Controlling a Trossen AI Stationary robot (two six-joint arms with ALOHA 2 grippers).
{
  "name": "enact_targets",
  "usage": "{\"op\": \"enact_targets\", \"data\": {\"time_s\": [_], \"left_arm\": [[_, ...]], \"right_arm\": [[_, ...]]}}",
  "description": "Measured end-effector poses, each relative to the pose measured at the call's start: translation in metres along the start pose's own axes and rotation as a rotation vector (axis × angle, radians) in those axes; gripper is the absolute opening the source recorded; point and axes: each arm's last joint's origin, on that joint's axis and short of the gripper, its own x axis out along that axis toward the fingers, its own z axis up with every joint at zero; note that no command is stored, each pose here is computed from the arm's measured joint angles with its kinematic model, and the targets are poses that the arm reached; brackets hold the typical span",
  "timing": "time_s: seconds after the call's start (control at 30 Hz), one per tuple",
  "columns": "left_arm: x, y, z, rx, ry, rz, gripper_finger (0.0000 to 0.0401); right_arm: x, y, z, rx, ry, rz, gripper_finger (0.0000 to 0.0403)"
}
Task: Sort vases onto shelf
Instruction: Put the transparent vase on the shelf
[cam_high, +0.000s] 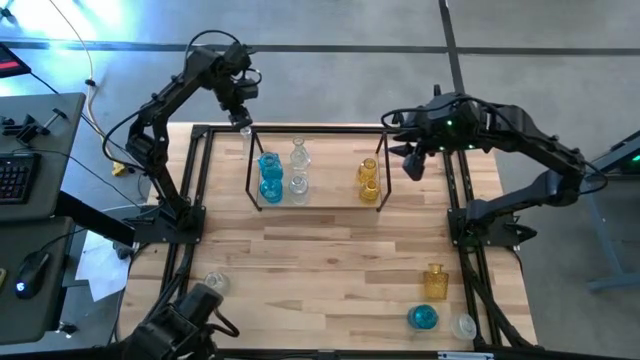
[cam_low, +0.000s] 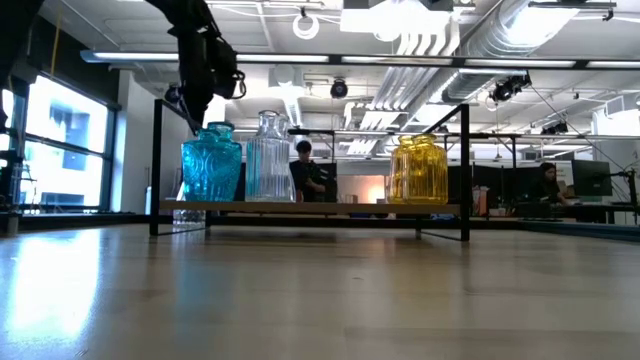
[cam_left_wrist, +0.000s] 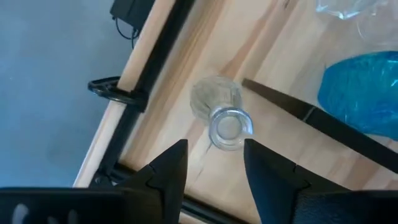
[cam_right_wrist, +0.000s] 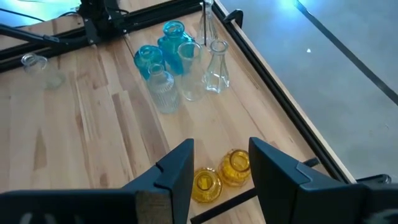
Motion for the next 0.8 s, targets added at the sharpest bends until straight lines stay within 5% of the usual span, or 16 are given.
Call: {"op": "enact_targets", "data": {"time_s": [0.3, 0.8], "left_arm": [[0.032, -0.006, -0.022, 0.043, 0.254, -0.052, 0.0201], [0.030, -0.009, -0.013, 0.154, 0.080, -0.021, 0.0221]], "right_arm": [[-0.015, -0.003, -0.005, 0.036, -0.027, 0.000, 0.0136], [-0.020, -0.003, -0.006, 0.092, -0.036, 0.004, 0.0136]]}}
